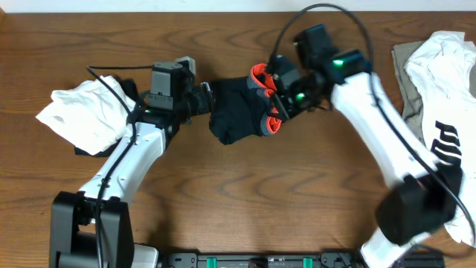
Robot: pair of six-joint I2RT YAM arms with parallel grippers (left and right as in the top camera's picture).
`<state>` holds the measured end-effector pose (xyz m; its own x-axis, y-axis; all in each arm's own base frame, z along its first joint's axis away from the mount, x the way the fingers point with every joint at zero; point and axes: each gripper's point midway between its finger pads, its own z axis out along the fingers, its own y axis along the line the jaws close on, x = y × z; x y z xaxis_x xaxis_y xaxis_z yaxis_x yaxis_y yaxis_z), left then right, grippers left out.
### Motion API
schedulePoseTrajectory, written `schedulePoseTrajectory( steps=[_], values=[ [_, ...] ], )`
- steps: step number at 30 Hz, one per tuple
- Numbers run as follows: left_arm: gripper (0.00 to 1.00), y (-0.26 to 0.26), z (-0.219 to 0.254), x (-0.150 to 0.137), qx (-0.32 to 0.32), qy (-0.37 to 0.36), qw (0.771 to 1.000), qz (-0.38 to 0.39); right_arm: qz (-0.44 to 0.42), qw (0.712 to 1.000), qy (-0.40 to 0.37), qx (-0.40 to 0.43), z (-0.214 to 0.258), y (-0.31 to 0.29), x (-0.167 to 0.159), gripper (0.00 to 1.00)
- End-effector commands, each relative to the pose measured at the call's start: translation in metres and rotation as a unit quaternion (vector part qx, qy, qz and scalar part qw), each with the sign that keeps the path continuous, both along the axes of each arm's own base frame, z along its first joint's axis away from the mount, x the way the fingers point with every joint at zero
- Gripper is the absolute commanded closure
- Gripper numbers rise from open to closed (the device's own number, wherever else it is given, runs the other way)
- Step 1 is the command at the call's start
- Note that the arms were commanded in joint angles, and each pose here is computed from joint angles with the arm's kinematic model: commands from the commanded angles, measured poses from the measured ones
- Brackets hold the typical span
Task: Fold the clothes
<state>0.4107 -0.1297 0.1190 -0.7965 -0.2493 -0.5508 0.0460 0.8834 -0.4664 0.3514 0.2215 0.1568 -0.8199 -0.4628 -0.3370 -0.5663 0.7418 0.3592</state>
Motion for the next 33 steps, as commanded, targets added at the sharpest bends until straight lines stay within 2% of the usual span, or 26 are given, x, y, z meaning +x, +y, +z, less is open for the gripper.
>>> schedulePoseTrajectory(
  steps=[1, 7, 13, 17, 21, 24, 27, 30, 33],
  values=[
    [0.4, -0.001, -0.012, 0.002, 0.023, 0.003, 1.0, -0.019, 0.005, 1.0, 0.029, -0.005, -0.033, 0.013, 0.006, 0.69],
    [0.4, -0.004, -0.047, -0.001, 0.029, 0.046, 0.998, -0.024, -0.015, 1.0, 0.013, -0.001, -0.068, 0.02, 0.038, 0.7],
    [0.4, -0.022, -0.076, -0.014, 0.037, 0.085, 0.994, -0.049, -0.091, 0.994, -0.05, -0.04, -0.085, 0.006, 0.086, 0.7],
    [0.39, -0.027, -0.099, -0.039, 0.054, 0.139, 0.987, -0.064, -0.146, 0.983, -0.108, -0.022, -0.088, 0.004, 0.13, 0.7],
    [0.4, -0.015, -0.12, -0.067, 0.084, 0.197, 0.975, -0.058, -0.194, 0.973, -0.126, 0.009, -0.097, 0.001, 0.159, 0.7],
    [0.41, 0.001, -0.13, -0.082, 0.119, 0.227, 0.966, -0.044, -0.213, 0.971, -0.109, 0.016, -0.109, -0.007, 0.163, 0.69],
    [0.41, 0.004, -0.131, -0.088, 0.126, 0.24, 0.962, -0.042, -0.205, 0.973, -0.102, 0.013, -0.106, -0.014, 0.16, 0.59],
    [0.4, 0.003, -0.131, -0.087, 0.126, 0.237, 0.962, -0.042, -0.206, 0.971, -0.117, 0.014, -0.08, -0.026, 0.159, 0.5],
    [0.41, 0.003, -0.131, -0.086, 0.126, 0.236, 0.963, -0.042, -0.214, 0.966, -0.143, 0.023, -0.036, -0.042, 0.158, 0.48]
  ],
)
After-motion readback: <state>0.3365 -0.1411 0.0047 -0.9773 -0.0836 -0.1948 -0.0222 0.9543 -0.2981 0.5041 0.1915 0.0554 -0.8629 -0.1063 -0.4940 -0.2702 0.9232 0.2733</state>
